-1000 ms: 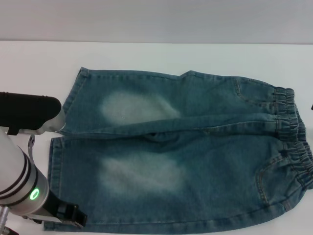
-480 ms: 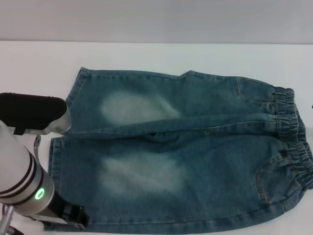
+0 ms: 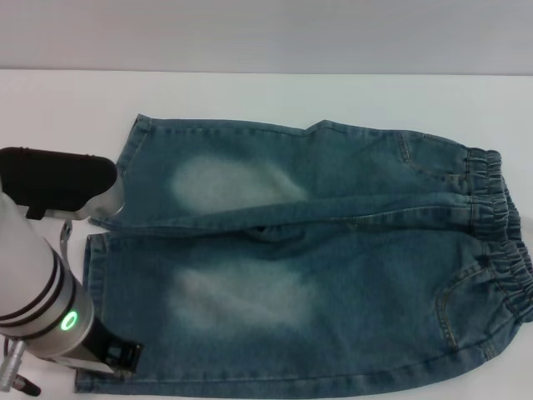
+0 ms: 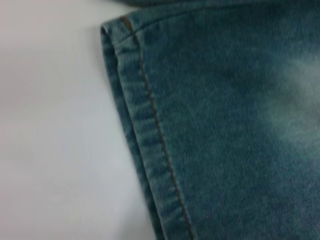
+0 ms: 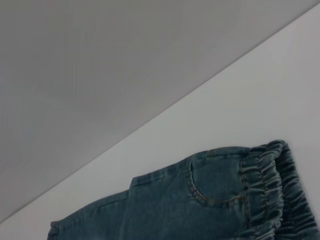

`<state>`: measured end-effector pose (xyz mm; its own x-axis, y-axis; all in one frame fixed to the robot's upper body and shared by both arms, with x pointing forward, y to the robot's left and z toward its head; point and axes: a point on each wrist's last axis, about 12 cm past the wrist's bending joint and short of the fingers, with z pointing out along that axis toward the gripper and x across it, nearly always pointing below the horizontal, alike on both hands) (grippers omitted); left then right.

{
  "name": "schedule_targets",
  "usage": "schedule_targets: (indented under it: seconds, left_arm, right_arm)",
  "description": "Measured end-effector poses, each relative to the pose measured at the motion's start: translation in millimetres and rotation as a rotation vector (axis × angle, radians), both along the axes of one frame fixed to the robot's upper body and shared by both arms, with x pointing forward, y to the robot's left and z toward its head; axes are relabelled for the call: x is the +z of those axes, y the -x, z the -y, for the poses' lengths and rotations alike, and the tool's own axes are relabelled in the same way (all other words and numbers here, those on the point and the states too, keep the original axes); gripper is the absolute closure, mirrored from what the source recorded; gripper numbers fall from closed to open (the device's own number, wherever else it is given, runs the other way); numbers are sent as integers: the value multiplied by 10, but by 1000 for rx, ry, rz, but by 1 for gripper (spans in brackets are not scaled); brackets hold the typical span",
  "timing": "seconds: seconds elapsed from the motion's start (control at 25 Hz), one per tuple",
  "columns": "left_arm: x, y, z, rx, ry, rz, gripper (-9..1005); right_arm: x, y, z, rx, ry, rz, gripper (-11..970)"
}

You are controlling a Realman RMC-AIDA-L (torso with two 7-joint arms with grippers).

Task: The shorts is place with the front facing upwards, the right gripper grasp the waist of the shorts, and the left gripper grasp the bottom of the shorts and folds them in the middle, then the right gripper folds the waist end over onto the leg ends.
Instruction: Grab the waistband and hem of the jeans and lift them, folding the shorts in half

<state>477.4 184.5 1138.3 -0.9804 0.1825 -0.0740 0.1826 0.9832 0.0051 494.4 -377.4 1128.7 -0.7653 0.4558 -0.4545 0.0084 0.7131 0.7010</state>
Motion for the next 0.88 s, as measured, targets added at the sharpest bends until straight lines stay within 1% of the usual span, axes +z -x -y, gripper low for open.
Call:
schedule_targets:
  seconds: [0.16,0.36,0.6,0.68,0.88]
  left_arm:
    - [6,1,46,-21,-32,17,613]
    - [-12,7,27,-11,-38,18,698]
    - [-33,15,14,-7,-42,13,455]
    - [-41,23,7,-4,-41,10,227]
    - [-60,34,-2,1,-35,4,208]
  right_arm:
    - [3,-3,-2,1,0,1,218]
    - [-5,10,3,1,0,-3,219]
    - [-9,7,-14,7,-1,-5,221]
    - [-8,5,-18,8,-2,-5,221]
    - [-2,-5,-30,13,-4,-3,223]
